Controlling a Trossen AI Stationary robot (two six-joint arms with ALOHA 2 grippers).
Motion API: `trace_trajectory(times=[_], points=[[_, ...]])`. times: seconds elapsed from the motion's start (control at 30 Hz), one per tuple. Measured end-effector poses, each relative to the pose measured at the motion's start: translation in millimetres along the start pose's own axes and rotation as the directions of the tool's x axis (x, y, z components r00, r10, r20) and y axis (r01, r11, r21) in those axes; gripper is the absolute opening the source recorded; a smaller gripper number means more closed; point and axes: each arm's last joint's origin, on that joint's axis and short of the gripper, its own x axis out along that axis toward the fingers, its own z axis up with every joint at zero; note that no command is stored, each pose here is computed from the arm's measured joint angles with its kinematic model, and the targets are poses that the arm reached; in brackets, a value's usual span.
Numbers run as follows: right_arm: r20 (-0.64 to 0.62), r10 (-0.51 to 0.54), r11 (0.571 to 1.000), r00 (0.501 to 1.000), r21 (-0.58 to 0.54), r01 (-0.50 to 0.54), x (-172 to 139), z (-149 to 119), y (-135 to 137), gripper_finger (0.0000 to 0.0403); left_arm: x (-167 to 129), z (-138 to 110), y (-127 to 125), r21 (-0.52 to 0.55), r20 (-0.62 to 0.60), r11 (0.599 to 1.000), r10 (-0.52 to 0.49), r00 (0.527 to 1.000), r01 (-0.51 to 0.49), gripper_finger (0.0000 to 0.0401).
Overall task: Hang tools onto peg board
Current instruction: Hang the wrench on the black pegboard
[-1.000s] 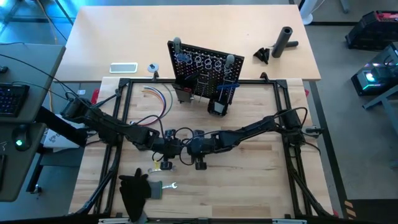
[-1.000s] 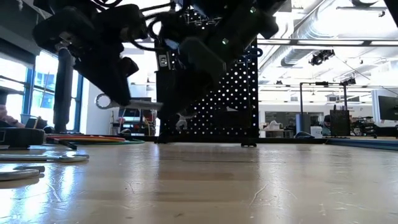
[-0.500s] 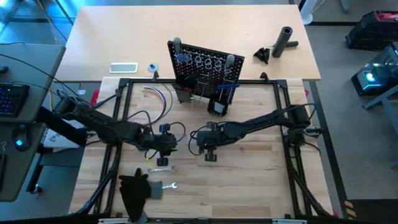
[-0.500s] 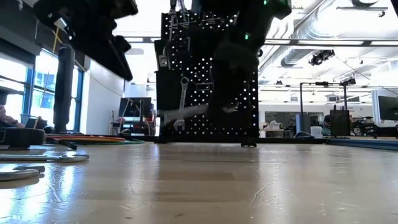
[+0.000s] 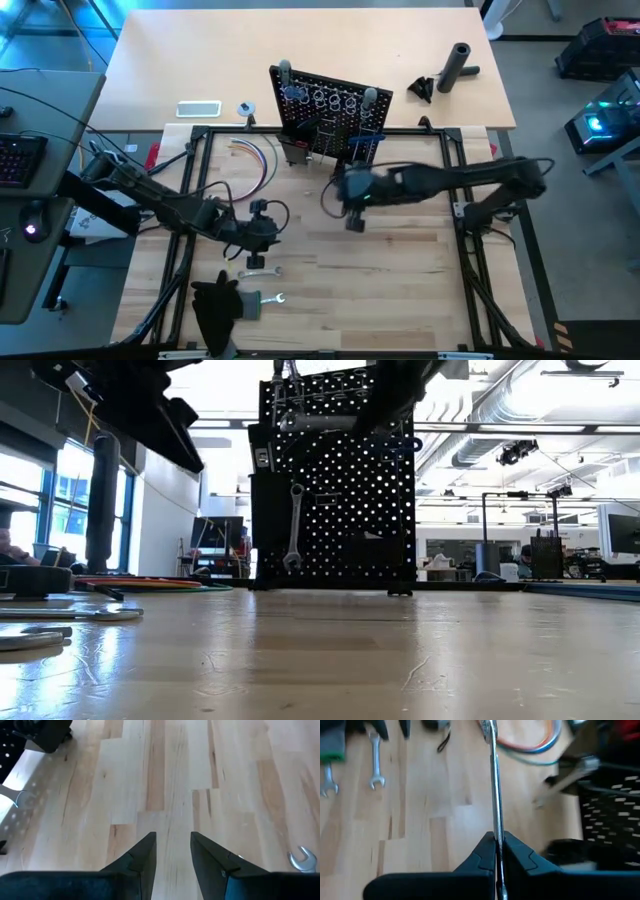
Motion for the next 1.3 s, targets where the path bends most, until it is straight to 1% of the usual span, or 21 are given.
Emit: trace_trajectory(times=[0.1, 0.23, 0.3, 0.37, 0.43, 0.53, 0.6, 0.7, 0.83, 0.93, 1.1, 1.3], points=[[0.050, -0.019, 1.000, 0.999, 0.026, 0.018, -28, -9, -11, 0.0003, 3, -5, -2, 0.004, 0.000, 1.000, 0.005, 1.000, -0.005, 0.0113], [0.134, -0.038, 0.996, 0.990, 0.082, 0.027, -61, -32, -21, 0.0003, 10, -16, -3, -0.020, 0.003, 1.000, 0.002, 1.000, -0.002, 0.0113], [0.189, -0.041, 0.993, 0.981, 0.120, 0.018, -70, -47, -23, 0.0003, 13, -20, -4, -0.029, 0.012, 1.000, -0.002, 1.000, 0.002, 0.0113], [0.262, -0.036, 0.988, 0.964, 0.151, -0.005, -72, -63, -23, 0.0003, 16, -23, -6, -0.039, 0.042, 0.999, -0.011, 0.999, 0.013, 0.0113], [0.351, -0.011, 0.984, 0.936, 0.170, -0.052, -70, -79, -22, 0.0003, 19, -24, -8, -0.043, 0.077, 0.999, -0.021, 0.997, 0.025, 0.0113], [0.473, 0.005, 0.976, 0.881, 0.191, -0.108, -54, -101, -18, 0.0003, 22, -24, -10, -0.049, 0.161, 0.998, -0.039, 0.986, 0.047, 0.0113], [0.517, 0.027, 0.971, 0.855, 0.188, -0.144, -40, -115, -14, 0.0003, 24, -24, -11, -0.044, 0.214, 0.997, -0.048, 0.976, 0.059, 0.0113], [0.566, 0.034, 0.968, 0.824, 0.188, -0.168, -21, -128, -10, 0.0003, 25, -23, -12, -0.051, 0.277, 0.996, -0.055, 0.959, 0.072, 0.0113], [0.577, 0.032, 0.971, 0.816, 0.175, -0.162, -5, -130, -6, 0.0003, 27, -25, -12, -0.043, 0.334, 0.996, -0.060, 0.941, 0.078, 0.0113], [0.591, 0.033, 0.980, 0.806, 0.140, -0.143, 5, -128, -4, 0.0003, 28, -24, -12, -0.055, 0.386, 0.994, -0.062, 0.921, 0.089, 0.0113], [0.617, 0.067, 0.984, 0.784, 0.089, -0.154, 18, -125, -2, 0.0003, 34, -21, -12, -0.075, 0.418, 0.994, -0.039, 0.907, 0.077, 0.0113], [0.599, 0.043, 0.987, 0.799, 0.100, -0.129, 24, -127, -9, 0.0003, 47, -18, -12, -0.099, 0.445, 0.992, -0.020, 0.895, 0.072, 0.0113]])
